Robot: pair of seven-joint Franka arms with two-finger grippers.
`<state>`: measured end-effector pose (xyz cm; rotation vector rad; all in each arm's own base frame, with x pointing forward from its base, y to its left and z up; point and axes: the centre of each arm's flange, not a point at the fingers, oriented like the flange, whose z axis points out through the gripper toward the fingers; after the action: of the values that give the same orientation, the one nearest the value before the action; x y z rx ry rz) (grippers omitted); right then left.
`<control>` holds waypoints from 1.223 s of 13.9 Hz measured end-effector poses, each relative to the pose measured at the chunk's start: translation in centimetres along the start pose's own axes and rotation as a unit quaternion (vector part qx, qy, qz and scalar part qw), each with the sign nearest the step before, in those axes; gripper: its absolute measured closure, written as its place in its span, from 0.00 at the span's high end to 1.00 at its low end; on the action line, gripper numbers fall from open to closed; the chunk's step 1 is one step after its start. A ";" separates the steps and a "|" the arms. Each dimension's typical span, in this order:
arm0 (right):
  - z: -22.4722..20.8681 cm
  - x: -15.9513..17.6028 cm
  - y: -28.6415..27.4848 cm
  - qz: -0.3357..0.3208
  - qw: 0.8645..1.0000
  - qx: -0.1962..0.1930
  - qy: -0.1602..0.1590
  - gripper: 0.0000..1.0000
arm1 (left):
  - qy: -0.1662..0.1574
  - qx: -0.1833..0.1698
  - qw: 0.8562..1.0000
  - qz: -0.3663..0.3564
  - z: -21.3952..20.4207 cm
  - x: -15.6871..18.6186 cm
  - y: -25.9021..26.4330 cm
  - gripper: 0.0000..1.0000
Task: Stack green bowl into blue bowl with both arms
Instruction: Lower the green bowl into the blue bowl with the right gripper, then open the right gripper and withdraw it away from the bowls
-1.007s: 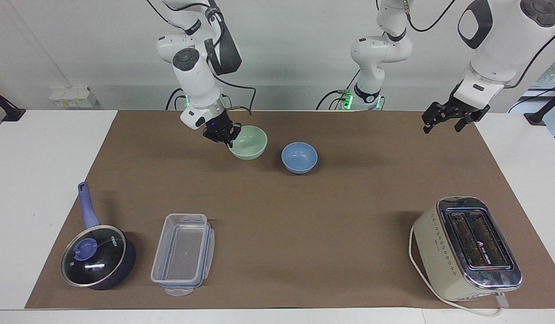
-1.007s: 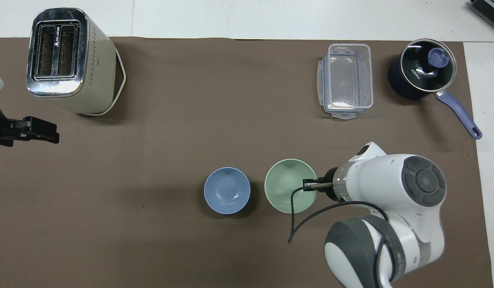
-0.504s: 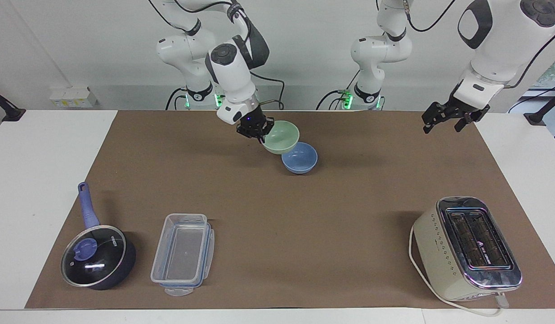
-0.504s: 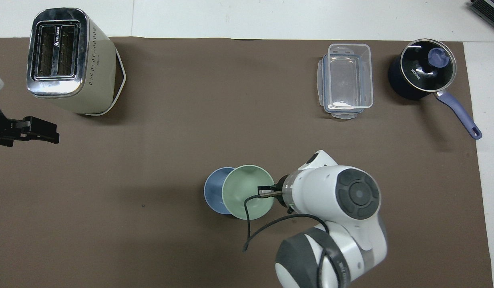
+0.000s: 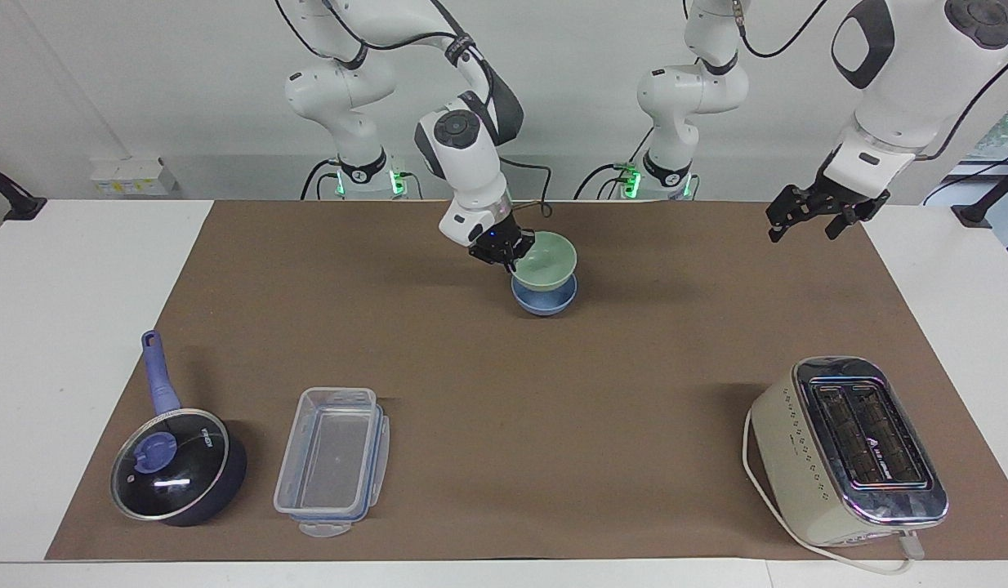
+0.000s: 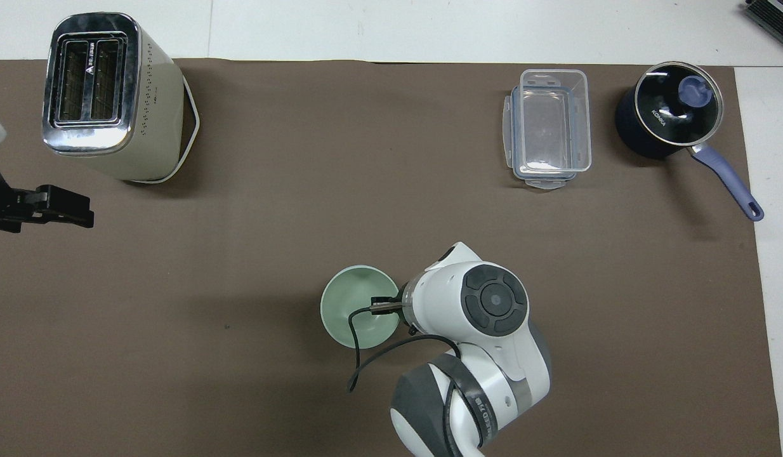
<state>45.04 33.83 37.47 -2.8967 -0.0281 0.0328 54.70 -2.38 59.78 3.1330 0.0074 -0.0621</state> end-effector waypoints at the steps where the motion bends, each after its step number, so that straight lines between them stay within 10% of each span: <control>1: 0.2 0.1 0.1 0.001 1.000 -0.001 -0.001 0.05 | 0.000 0.000 1.000 0.000 0.0 0.0 0.0 1.00; 15: 2.9 0.5 -0.2 -0.004 1.000 -0.002 0.011 0.07 | 0.000 0.000 1.000 0.000 0.0 0.0 0.0 1.00; 17: 2.9 0.5 -0.2 -0.007 1.000 -0.004 0.011 0.26 | 0.000 0.000 1.000 0.000 0.0 0.0 0.0 1.00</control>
<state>45.46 34.73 34.65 -2.9052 -0.0454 -0.0027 54.70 -2.38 59.78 3.1330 0.0074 -0.0623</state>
